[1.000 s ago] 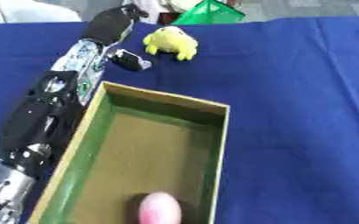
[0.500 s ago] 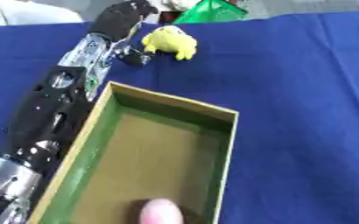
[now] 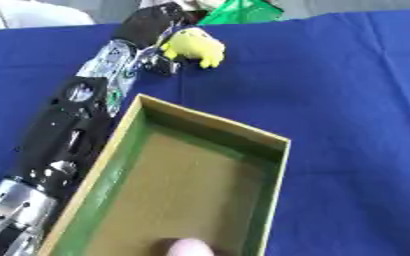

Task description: Pick up objects on the table and place them in the box.

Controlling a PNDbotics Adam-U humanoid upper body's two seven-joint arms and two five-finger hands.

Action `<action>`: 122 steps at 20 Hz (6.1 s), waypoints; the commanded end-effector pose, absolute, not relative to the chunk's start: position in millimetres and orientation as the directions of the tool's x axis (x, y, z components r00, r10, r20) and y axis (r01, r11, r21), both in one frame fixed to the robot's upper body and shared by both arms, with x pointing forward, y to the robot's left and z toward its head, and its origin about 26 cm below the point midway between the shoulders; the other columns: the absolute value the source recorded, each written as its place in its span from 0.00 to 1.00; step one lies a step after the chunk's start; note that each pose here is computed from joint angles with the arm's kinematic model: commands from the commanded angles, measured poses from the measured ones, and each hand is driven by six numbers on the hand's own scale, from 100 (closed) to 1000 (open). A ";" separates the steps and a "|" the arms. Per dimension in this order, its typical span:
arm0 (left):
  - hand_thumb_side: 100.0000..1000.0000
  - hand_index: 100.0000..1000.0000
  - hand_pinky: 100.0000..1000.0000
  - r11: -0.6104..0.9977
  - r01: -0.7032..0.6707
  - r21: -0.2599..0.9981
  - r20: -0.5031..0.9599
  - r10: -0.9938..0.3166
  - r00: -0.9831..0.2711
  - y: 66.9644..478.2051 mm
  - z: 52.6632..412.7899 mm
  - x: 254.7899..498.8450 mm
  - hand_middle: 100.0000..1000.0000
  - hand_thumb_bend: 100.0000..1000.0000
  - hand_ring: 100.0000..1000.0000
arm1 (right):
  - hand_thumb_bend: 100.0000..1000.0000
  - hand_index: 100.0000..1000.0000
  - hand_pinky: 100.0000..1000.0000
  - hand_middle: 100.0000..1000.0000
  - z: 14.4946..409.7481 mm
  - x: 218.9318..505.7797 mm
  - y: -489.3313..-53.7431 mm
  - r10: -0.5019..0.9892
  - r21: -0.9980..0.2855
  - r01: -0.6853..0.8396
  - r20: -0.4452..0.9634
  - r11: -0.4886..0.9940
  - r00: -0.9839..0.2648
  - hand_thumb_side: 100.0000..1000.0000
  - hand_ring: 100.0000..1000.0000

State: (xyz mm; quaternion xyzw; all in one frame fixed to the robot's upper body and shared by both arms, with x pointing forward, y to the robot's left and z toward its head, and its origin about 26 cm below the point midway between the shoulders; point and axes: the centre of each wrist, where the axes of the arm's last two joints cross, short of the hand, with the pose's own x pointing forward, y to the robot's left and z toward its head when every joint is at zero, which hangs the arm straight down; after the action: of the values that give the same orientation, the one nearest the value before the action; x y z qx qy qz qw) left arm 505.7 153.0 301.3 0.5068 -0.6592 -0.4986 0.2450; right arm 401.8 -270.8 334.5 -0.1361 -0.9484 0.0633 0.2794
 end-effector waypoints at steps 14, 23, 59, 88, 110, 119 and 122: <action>0.00 0.91 0.70 -0.068 -0.455 0.888 -0.209 -0.941 -0.266 172.6 338.3 504.2 0.86 0.27 0.86 | 0.75 0.82 0.72 0.61 353.8 396.3 -281.6 0.320 -0.214 0.246 0.471 0.945 -0.822 1.00 0.91; 0.00 0.93 0.71 -0.067 -0.435 0.898 -0.201 -0.942 -0.269 177.1 344.1 505.1 0.87 0.23 0.87 | 0.75 0.82 0.72 0.61 355.3 397.4 -284.6 0.324 -0.219 0.247 0.475 0.944 -0.818 1.00 0.91; 0.00 0.76 0.28 -0.024 -0.508 0.861 -0.185 -0.945 -0.268 185.3 335.5 506.5 0.64 0.00 0.51 | 0.74 0.82 0.71 0.60 348.1 397.6 -296.0 0.330 -0.199 0.264 0.503 0.944 -0.799 1.00 0.91; 0.00 0.74 0.25 0.243 -0.551 0.798 -0.164 -0.792 -0.587 158.5 350.8 432.9 0.61 0.00 0.49 | 0.73 0.82 0.72 0.62 309.9 395.0 -314.8 0.381 -0.179 0.342 0.565 0.922 -0.731 1.00 0.91; 0.00 0.76 0.30 0.069 -0.526 0.848 -0.415 -0.532 -0.738 128.0 325.3 316.2 0.64 0.00 0.52 | 0.73 0.82 0.71 0.61 306.8 393.3 -320.9 0.391 -0.178 0.356 0.572 0.917 -0.721 1.00 0.91; 0.00 0.76 0.31 -0.051 -0.388 0.920 -0.360 -0.496 -0.790 116.1 298.1 321.1 0.64 0.00 0.51 | 0.72 0.82 0.71 0.61 303.9 391.0 -320.1 0.388 -0.177 0.354 0.579 0.918 -0.717 1.00 0.91; 0.00 0.75 0.31 -0.092 -0.324 0.942 -0.326 -0.492 -0.807 114.2 283.7 325.7 0.64 0.00 0.51 | 0.72 0.82 0.71 0.61 303.5 390.7 -320.0 0.388 -0.178 0.354 0.580 0.918 -0.716 1.00 0.91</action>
State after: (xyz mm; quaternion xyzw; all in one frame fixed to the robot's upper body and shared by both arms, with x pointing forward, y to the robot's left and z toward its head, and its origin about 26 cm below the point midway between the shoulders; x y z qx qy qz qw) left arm 325.5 113.5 280.4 0.3034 -0.6759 -0.6688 0.0624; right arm 396.8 -316.8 288.8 -0.1928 -0.9202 0.0246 0.3399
